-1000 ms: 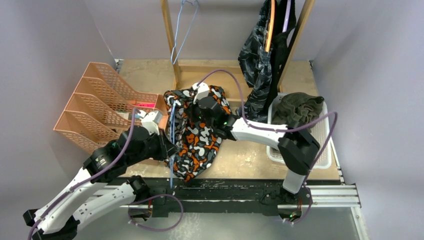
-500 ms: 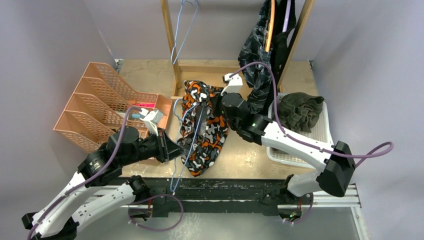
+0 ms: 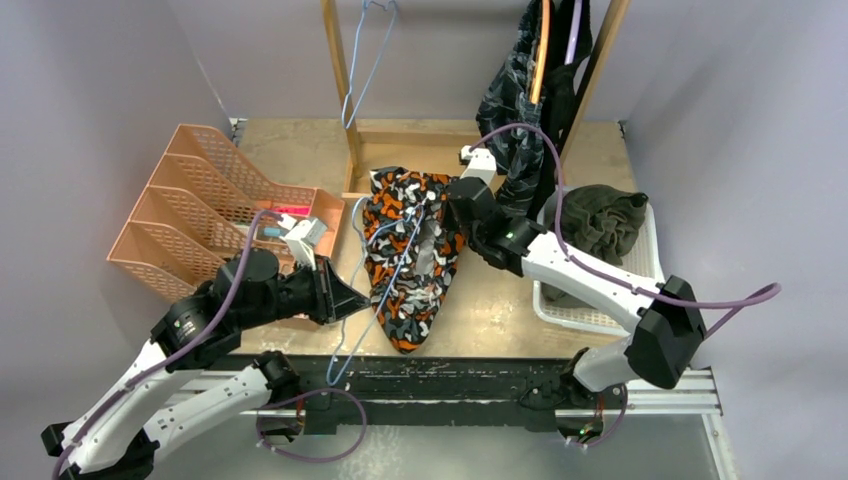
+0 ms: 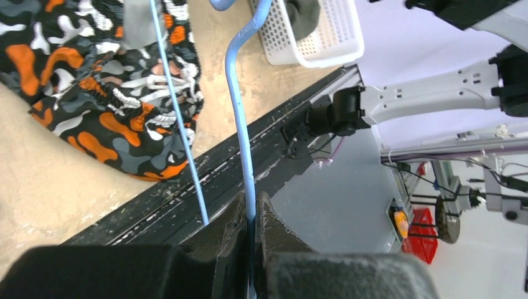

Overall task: Remove the shorts from the hanger
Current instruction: Remove the shorts from the hanger, then place the hanger on the clothes rod.

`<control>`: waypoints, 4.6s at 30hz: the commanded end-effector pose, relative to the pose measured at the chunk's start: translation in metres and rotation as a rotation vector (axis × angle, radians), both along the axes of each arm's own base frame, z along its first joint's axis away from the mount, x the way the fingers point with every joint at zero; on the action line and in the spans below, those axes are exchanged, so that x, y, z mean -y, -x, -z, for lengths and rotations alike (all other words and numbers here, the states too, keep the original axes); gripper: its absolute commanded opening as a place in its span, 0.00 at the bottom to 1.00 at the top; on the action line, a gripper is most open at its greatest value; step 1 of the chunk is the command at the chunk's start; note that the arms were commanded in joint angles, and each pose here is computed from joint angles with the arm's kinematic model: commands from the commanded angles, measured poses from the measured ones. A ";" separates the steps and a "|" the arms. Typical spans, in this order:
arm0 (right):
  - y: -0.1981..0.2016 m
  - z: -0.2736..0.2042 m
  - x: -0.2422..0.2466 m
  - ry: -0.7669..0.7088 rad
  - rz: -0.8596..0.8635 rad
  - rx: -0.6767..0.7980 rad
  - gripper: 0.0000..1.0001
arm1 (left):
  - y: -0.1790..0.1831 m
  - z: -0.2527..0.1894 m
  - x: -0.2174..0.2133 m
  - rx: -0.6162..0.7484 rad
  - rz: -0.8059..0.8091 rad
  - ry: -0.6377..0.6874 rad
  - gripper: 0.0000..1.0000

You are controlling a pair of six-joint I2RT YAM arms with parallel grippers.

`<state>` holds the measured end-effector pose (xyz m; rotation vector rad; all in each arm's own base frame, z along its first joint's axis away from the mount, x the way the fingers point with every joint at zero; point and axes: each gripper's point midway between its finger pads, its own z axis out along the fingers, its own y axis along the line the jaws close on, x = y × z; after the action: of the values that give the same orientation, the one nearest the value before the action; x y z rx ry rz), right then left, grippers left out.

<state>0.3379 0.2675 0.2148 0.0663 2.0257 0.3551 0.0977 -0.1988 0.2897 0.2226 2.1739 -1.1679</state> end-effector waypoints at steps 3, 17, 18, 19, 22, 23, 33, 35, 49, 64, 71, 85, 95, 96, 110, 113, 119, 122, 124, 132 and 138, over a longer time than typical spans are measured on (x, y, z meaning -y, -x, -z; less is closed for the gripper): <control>0.015 -0.061 0.013 -0.074 -0.009 0.075 0.00 | -0.024 -0.036 -0.039 0.135 -0.233 0.002 0.00; 0.180 -0.076 -0.030 -0.189 -0.705 0.013 0.00 | -0.063 -0.034 -0.088 0.203 -0.569 -0.094 0.00; 0.190 -0.081 -0.035 -0.194 -0.738 0.015 0.00 | -0.065 -0.033 -0.088 0.203 -0.575 -0.102 0.00; 0.201 -0.088 -0.041 -0.203 -0.787 0.027 0.00 | -0.066 -0.032 -0.088 0.202 -0.579 -0.111 0.00; 0.209 -0.103 -0.041 -0.226 -0.819 0.077 0.00 | -0.069 -0.028 -0.087 0.195 -0.587 -0.129 0.00; 0.206 -0.104 -0.037 -0.217 -0.800 0.095 0.00 | -0.070 -0.027 -0.088 0.193 -0.594 -0.130 0.00; 0.119 -0.025 0.057 0.034 -0.032 -0.024 0.00 | -0.066 -0.027 -0.093 0.183 -0.615 -0.101 0.00; 0.093 -0.016 0.068 0.060 0.032 -0.066 0.00 | -0.066 -0.026 -0.089 0.178 -0.597 -0.099 0.00; 0.024 0.026 -0.004 0.211 -0.119 -0.172 0.64 | -0.068 -0.011 -0.112 0.121 -0.721 -0.167 0.00; -0.042 0.078 -0.079 0.342 -0.285 -0.181 1.00 | -0.061 -0.003 -0.130 0.096 -0.790 -0.166 0.00; -0.043 0.143 -0.082 0.334 -0.328 -0.311 0.89 | -0.057 -0.006 -0.133 0.091 -0.797 -0.120 0.00; -0.037 -0.030 -0.048 0.146 -0.214 0.005 0.00 | -0.061 -0.001 -0.127 0.079 -0.800 -0.114 0.00; 0.032 -0.030 -0.044 0.034 -0.366 -0.039 0.00 | -0.067 -0.004 -0.107 0.075 -0.748 -0.081 0.00; 0.047 -0.012 -0.049 0.033 -0.399 -0.076 0.00 | -0.067 -0.004 -0.105 0.075 -0.738 -0.077 0.00; 0.116 0.049 -0.052 0.085 -0.427 -0.250 0.56 | -0.067 -0.012 -0.063 0.063 -0.575 -0.012 0.00; 0.117 0.012 -0.050 -0.004 -0.420 -0.188 0.61 | -0.064 -0.013 -0.054 0.063 -0.523 -0.004 0.00; 0.131 -0.056 -0.039 -0.239 -0.401 -0.098 0.65 | -0.053 -0.020 -0.028 0.068 -0.360 0.027 0.00; 0.140 -0.087 -0.037 -0.387 -0.408 -0.066 0.63 | -0.047 -0.018 -0.012 0.061 -0.268 0.018 0.00; 0.139 -0.113 -0.037 -0.471 -0.418 0.009 0.62 | -0.047 -0.012 -0.005 0.049 -0.232 -0.003 0.00; 0.152 -0.156 -0.059 -0.535 -0.613 0.167 0.60 | -0.046 -0.012 0.021 0.044 -0.124 0.023 0.00; 0.131 -0.147 -0.072 -0.331 -0.633 0.224 0.59 | -0.046 -0.011 0.029 0.035 -0.092 0.026 0.00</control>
<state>0.1962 0.3318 0.3350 -0.2987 1.8171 1.1129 0.1427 -0.2148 0.2775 0.0658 2.2071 -1.0376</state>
